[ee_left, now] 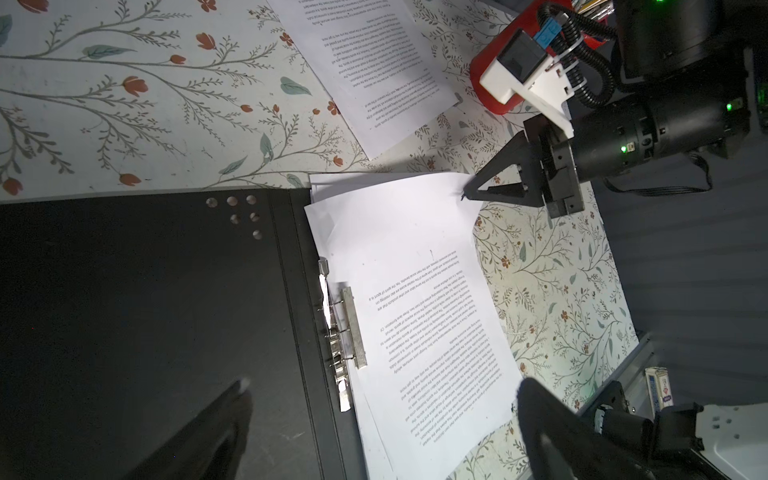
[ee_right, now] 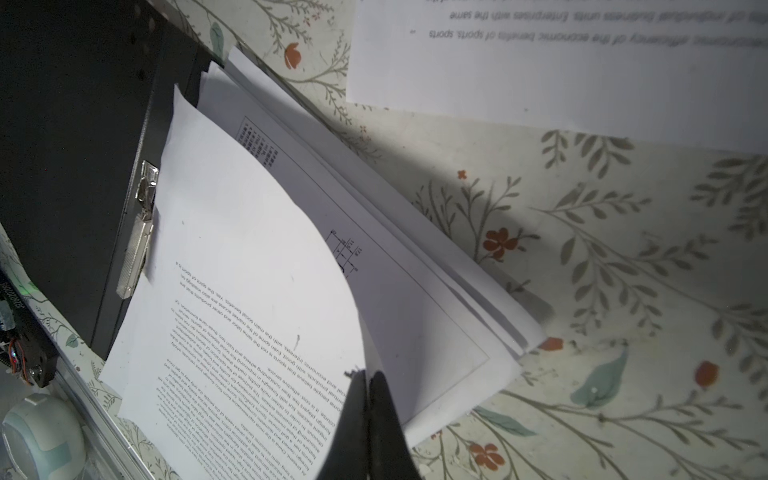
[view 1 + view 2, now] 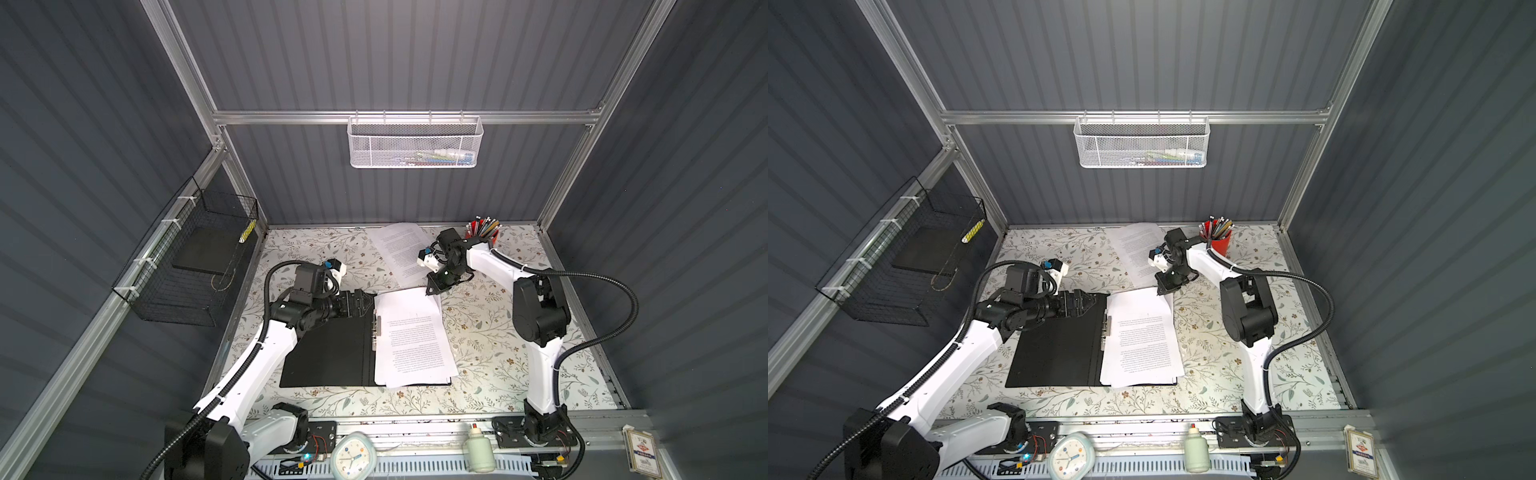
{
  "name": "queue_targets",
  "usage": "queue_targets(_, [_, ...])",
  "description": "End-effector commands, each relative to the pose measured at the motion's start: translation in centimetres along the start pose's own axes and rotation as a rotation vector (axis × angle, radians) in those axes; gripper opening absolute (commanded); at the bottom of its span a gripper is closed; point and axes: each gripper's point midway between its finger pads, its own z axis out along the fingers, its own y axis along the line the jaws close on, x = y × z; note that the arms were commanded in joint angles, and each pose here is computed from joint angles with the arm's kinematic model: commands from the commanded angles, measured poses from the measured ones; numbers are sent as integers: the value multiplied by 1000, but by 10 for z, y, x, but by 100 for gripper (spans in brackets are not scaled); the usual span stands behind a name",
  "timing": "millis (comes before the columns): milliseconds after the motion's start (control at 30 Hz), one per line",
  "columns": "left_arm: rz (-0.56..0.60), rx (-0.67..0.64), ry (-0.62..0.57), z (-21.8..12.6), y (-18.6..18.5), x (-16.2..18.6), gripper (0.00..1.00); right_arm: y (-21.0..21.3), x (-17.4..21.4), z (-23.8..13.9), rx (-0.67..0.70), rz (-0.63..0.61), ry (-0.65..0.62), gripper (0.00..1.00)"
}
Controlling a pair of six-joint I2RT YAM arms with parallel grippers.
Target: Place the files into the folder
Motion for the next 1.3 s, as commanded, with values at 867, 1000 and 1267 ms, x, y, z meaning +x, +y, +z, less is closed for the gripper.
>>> queue_targets(867, [4,27,4,-3,-5,-2,100,-17,9,11,-2,202,41,0])
queue_targets(1000, [6,31,2,-3,-6,-2,100,-17,9,13,-6,226,45,0])
queue_targets(1267, [8,35,-3,-4,-7,-3,100,-15,8,12,-8,265,37,7])
